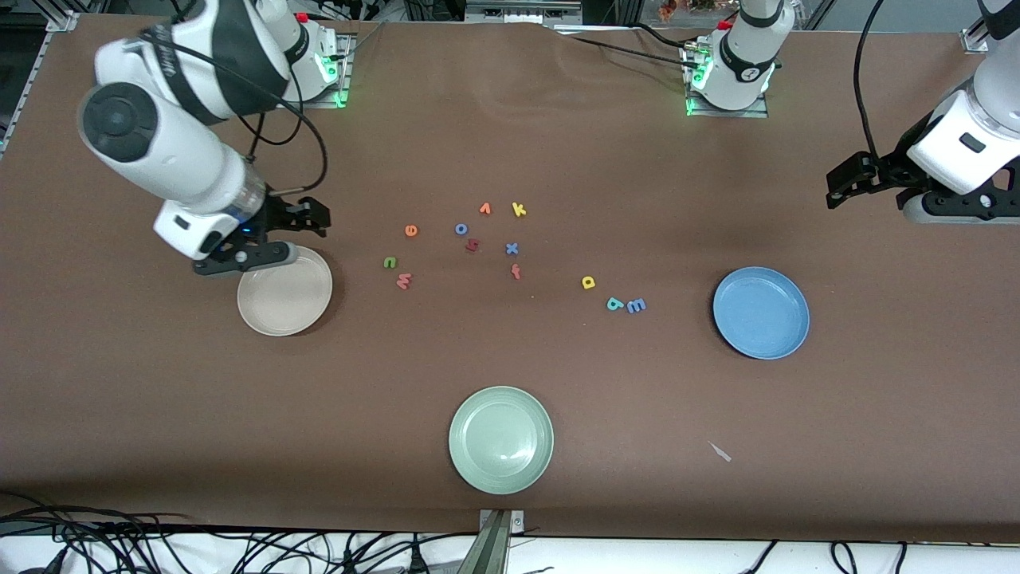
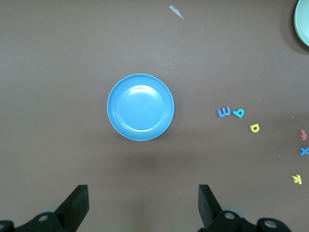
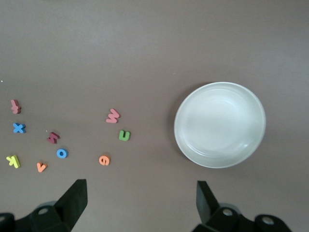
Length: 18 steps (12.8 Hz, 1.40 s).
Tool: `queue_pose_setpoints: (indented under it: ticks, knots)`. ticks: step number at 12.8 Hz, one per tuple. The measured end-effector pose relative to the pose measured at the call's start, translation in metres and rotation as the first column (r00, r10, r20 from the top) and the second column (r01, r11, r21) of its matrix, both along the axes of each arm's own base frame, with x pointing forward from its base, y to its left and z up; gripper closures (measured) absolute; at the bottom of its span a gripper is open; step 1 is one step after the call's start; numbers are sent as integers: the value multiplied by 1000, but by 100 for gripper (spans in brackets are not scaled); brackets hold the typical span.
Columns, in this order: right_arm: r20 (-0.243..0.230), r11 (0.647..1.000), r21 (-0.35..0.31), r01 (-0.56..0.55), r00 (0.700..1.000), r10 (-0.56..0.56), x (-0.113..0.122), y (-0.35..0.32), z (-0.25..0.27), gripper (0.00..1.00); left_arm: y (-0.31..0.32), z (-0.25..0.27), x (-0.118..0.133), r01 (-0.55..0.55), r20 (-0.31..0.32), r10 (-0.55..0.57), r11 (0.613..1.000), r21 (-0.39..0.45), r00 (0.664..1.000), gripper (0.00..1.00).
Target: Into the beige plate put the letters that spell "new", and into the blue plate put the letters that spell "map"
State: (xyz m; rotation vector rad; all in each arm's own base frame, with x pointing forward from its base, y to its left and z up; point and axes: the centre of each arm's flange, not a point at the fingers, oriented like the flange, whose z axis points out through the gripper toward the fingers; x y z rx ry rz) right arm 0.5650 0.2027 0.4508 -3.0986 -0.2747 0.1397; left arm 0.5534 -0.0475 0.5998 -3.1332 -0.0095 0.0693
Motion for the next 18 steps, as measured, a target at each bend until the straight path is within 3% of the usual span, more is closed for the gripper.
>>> queue_pose_setpoints:
  ticks: [4,8,12,18]
  knots:
    - [68,999,31,27,997,-30,-25,37,-69,0,0,0,0,0,0,0,1000,0,1000,0]
    - [107,999,13,36,994,-37,-48,61,-139,0,0,0,0,0,0,0,1000,0,1000,0]
    - [119,998,37,43,992,-47,-57,57,-202,0,0,0,0,0,0,0,1000,0,1000,0]
    - [88,995,24,100,991,-102,-58,47,-235,0,0,0,0,0,0,0,1000,0,1000,0]
